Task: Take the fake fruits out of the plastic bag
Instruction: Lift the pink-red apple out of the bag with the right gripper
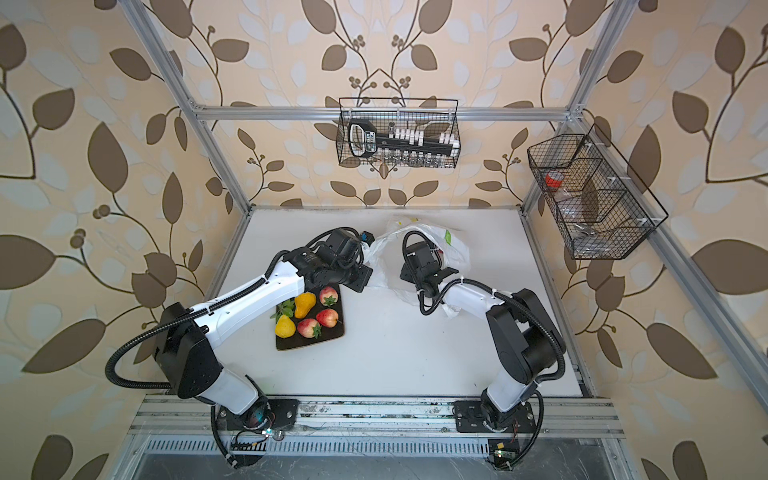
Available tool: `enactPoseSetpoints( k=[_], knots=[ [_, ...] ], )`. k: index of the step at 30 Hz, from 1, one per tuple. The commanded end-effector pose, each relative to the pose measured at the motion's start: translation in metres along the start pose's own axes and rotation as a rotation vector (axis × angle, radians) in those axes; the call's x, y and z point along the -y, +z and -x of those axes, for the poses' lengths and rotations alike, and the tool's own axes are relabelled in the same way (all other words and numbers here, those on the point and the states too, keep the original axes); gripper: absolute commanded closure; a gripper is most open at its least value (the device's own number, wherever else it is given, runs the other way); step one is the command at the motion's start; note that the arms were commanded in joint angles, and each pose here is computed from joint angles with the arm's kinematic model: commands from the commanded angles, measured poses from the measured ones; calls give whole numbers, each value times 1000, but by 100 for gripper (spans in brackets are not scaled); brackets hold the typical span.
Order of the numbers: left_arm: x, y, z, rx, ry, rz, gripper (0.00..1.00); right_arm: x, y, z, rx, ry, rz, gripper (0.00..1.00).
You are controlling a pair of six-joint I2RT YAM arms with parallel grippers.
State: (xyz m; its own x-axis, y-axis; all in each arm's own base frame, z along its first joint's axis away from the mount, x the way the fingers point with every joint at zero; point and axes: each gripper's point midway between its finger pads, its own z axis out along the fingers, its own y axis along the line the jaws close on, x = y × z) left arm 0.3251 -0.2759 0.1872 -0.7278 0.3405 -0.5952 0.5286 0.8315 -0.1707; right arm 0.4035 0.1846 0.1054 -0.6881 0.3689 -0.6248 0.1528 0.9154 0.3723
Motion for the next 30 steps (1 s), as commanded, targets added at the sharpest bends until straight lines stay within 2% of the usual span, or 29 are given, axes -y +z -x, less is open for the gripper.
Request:
enactPoseSetpoints(
  k=[1, 11, 17, 18, 22, 25, 26, 27, 30],
  knots=[
    [5, 1, 28, 65, 12, 6, 100, -7, -20, -4, -18, -62, 68, 69],
    [-1, 36, 43, 30, 15, 26, 100, -17, -66, -13, -20, -166, 231, 69],
    [3, 39, 47, 35, 12, 7, 100, -26, -93, -17, 3, -234, 344, 68],
    [5, 36, 48, 39, 14, -1, 92, -26, -97, -19, 5, -251, 359, 68],
    [9, 17, 51, 75, 23, -18, 45, -30, -114, -24, 19, -315, 412, 68],
    [15, 0, 45, 79, 42, -53, 28, -36, -128, -29, 32, -382, 455, 68],
    [18, -7, 43, 81, 50, -69, 13, -38, -132, -30, 37, -402, 471, 67],
    [20, -14, 39, 83, 59, -85, 1, -40, -137, -31, 43, -421, 489, 67],
    [25, -40, 28, 107, 78, -118, 1, -50, -153, -29, 77, -476, 554, 66]
  ],
)
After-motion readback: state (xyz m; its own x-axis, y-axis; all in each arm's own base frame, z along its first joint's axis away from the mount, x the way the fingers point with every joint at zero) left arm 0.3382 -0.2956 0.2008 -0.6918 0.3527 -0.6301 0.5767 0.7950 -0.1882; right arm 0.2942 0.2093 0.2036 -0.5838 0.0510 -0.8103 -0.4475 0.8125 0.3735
